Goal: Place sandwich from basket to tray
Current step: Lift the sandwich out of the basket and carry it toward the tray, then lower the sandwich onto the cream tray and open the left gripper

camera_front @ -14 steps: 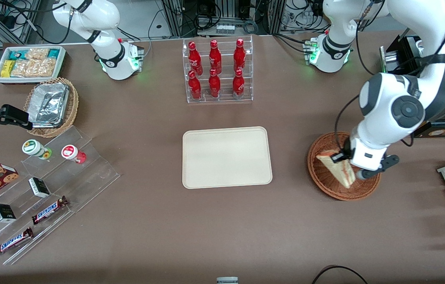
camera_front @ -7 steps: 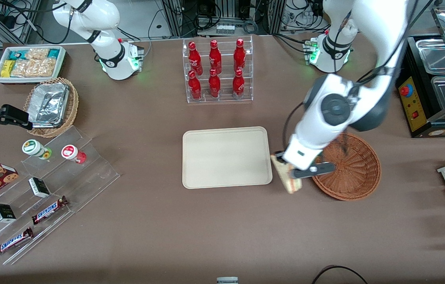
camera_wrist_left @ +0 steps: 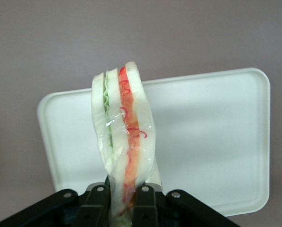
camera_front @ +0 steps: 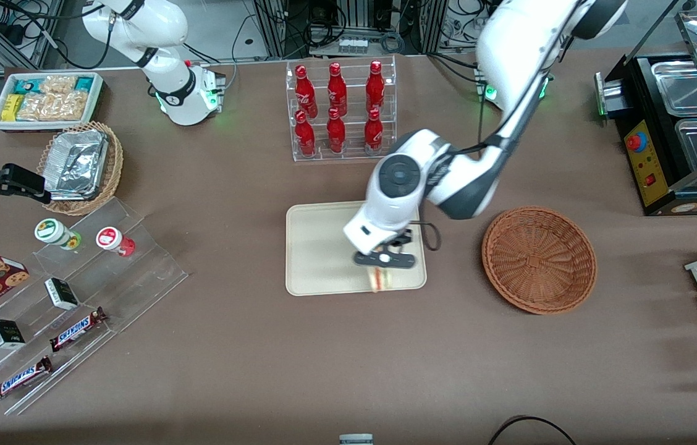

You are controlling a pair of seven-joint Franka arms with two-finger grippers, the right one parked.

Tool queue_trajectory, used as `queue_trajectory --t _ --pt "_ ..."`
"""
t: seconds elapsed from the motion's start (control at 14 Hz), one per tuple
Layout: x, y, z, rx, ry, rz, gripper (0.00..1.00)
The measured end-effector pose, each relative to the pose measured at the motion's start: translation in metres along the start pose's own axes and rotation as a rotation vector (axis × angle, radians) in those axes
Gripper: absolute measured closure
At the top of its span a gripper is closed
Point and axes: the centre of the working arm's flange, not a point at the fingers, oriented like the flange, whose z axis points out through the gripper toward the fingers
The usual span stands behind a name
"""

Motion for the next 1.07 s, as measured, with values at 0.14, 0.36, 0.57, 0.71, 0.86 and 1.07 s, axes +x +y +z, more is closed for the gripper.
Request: queue_trajectory --t 0.14,0.36,0.57,0.71,0.86,1.07 --pt "-0.01 0.022 0.024 0.003 0.008 0.043 0.83" --pt "-0.019 0.035 0.06 0.026 0.008 0.086 0.83" --pt "-0.029 0.046 0.085 0.031 0.0 0.113 0.83" --pt "-0.032 0.049 0.09 0.031 -0.001 0.116 0.83" --pt "-0.031 0.05 0.088 0.03 0.003 0.108 0.83" --pt "-0.031 0.051 0.088 0.033 0.006 0.106 0.58"
